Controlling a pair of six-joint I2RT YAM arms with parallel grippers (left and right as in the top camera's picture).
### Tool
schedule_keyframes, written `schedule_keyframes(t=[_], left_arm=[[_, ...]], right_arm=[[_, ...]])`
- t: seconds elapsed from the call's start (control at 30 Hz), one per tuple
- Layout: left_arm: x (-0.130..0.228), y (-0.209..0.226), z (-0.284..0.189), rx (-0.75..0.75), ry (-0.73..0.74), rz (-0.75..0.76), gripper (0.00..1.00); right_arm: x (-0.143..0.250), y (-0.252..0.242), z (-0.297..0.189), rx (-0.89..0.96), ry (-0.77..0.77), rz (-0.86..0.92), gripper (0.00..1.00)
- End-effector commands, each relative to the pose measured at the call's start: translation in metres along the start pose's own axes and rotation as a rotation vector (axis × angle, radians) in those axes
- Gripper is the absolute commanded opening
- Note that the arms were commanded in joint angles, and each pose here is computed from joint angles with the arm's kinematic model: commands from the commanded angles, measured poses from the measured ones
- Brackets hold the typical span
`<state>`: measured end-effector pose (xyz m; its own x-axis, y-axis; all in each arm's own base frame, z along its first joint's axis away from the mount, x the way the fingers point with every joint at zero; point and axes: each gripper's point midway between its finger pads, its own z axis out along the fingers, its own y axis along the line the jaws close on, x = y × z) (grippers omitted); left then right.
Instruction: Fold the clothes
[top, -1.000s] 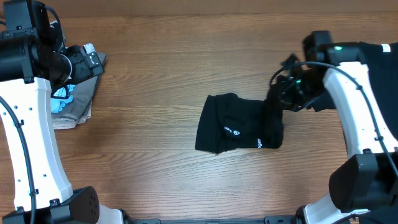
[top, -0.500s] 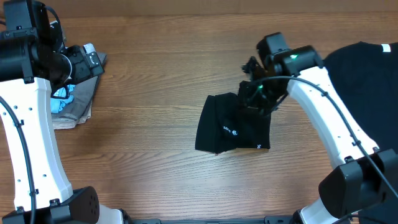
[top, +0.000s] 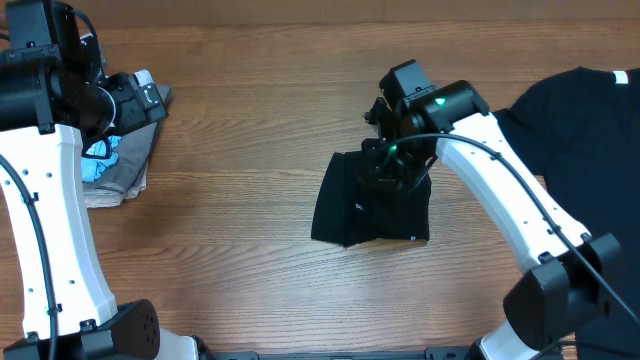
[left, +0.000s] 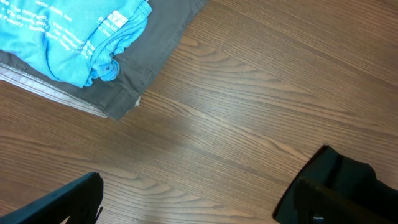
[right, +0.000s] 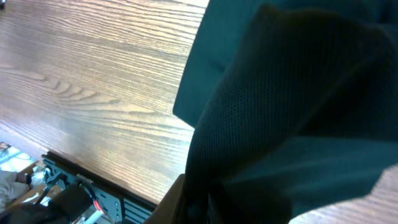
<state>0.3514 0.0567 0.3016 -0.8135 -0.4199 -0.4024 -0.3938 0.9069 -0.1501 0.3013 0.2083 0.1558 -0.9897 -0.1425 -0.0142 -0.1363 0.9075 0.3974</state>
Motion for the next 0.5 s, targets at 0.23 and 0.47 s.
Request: schedule_keyframes(t=[0.23,0.47], left_arm=[[0.001,0.001,0.003,0.002,0.013,-0.010,1.00],[0.001,0.001,0.003,0.002,0.012,-0.010,1.00]], right_arm=[[-0.016,0.004,0.039,-0.031,0.009,0.051,0.48],[-0.019,-0.005,0.000,-0.073,0.005,0.000,0.58]])
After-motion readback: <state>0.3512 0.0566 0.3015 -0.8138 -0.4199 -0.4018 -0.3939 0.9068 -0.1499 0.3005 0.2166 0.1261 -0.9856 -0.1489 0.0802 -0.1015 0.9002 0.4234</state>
